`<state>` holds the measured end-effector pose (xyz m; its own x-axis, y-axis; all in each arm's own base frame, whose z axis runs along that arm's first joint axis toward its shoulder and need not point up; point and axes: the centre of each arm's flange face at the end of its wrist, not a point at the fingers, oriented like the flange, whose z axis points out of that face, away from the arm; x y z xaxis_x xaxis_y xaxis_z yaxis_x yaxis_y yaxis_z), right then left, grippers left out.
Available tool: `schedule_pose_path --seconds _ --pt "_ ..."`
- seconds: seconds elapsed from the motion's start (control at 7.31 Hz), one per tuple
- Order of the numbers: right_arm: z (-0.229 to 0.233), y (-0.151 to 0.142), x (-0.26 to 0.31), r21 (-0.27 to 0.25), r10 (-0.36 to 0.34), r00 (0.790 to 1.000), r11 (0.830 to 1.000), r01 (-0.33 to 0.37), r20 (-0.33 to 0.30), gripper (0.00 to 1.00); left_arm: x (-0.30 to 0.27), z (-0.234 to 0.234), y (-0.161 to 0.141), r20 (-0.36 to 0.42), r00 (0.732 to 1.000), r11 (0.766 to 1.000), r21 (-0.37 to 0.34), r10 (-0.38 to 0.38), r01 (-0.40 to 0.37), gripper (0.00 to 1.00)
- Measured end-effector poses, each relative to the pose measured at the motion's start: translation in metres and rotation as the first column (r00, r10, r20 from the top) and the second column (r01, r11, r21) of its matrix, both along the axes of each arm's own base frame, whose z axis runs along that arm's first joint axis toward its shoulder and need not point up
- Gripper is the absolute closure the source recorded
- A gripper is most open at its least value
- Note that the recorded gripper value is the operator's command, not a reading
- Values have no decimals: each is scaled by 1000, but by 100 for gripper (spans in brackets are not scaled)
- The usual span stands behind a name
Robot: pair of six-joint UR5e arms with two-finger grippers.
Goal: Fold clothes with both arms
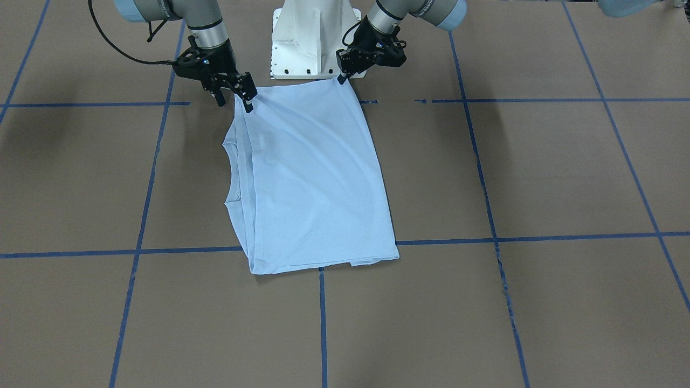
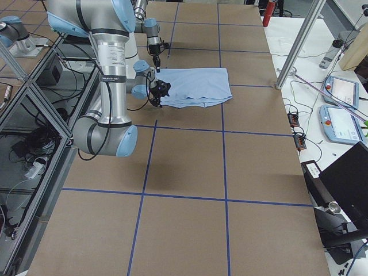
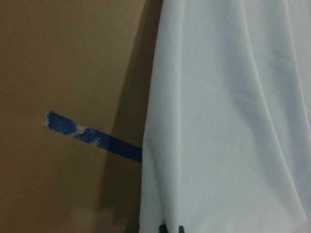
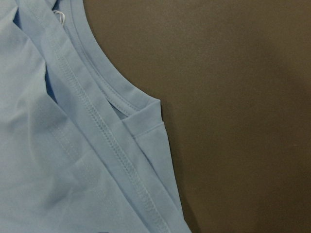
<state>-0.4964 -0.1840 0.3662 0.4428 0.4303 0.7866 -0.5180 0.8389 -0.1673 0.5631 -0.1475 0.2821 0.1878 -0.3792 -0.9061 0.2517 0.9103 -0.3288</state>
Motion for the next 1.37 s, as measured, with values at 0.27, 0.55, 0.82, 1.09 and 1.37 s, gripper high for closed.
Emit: schedule_pose_path --seconds 0.27,0.55,0.82,1.09,1.37 --pt "3 7 -9 17 1 1000 1000 -1 -13 15 -1 -1 0 -2 1000 1000 0 0 0 100" --pt "-6 7 -20 31 12 999 999 -10 -38 19 -2 -2 0 -5 1000 1000 0 0 0 100" --pt "-10 3 -25 47 21 998 999 -18 -59 33 -2 -3 0 -7 1000 1000 0 0 0 100" --pt "-10 -4 -25 53 32 997 998 -29 -66 84 -2 -3 0 -8 1000 1000 0 0 0 100" --pt "-11 -11 -23 66 31 997 997 -26 -73 100 -2 -4 0 -8 1000 1000 0 0 0 100"
